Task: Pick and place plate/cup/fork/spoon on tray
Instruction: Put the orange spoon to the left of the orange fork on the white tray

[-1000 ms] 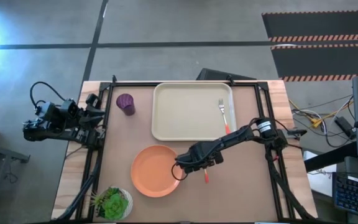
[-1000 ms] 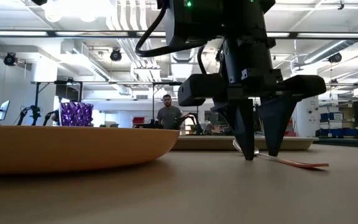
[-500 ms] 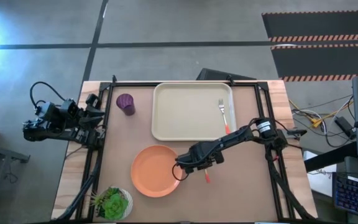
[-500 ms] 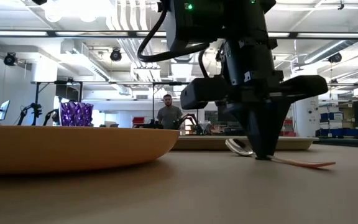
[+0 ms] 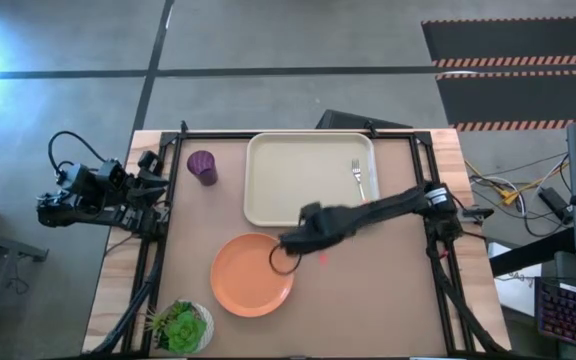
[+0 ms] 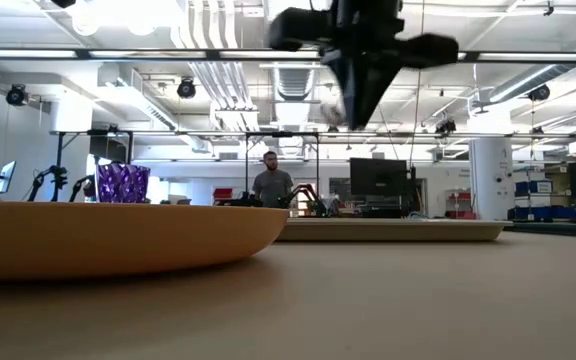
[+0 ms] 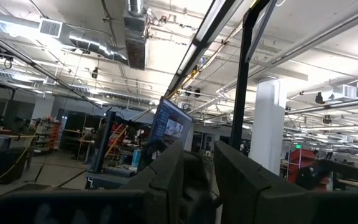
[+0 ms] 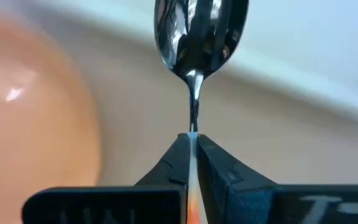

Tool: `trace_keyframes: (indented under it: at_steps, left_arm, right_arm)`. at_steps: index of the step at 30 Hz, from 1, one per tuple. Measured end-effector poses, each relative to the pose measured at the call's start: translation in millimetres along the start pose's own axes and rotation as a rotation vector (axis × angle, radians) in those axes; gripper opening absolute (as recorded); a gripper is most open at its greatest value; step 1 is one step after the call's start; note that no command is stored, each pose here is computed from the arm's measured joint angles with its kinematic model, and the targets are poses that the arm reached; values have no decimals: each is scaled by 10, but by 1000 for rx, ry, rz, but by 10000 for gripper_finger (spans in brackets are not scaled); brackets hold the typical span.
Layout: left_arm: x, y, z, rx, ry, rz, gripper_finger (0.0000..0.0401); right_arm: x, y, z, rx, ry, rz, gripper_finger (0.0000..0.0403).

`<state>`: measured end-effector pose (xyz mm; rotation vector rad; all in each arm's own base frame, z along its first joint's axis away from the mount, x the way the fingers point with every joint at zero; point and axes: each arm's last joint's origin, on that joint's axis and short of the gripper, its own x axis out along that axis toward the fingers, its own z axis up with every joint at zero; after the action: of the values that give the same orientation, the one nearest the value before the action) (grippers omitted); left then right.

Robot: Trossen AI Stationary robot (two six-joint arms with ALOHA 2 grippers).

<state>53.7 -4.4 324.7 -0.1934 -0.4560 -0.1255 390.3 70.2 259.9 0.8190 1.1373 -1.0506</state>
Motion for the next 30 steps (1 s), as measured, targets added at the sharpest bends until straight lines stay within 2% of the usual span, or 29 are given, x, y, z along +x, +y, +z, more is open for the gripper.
trace_keyframes:
  at_steps: [3,7,11,17,24,30]
  left_arm:
    - [0,0,0,0,0,0,73]
    - [0,0,-2,0,1,0,73]
    - [0,0,-2,0,0,0,73]
    - [0,0,-1,0,0,0,73]
    - [0,0,-1,0,0,-2,73]
    - [0,-1,-1,-23,0,-3,73]
  right_arm:
    - [-156,-205,248,8,-49,-91,8]
    - [-261,-400,622,6,-92,-82,8]
    - [-186,-599,975,8,-87,-116,8]
    - [103,-844,1363,15,-17,-146,8]
    - [572,-1017,1588,12,59,-84,8]
    - [867,-1215,1567,26,160,-134,8]
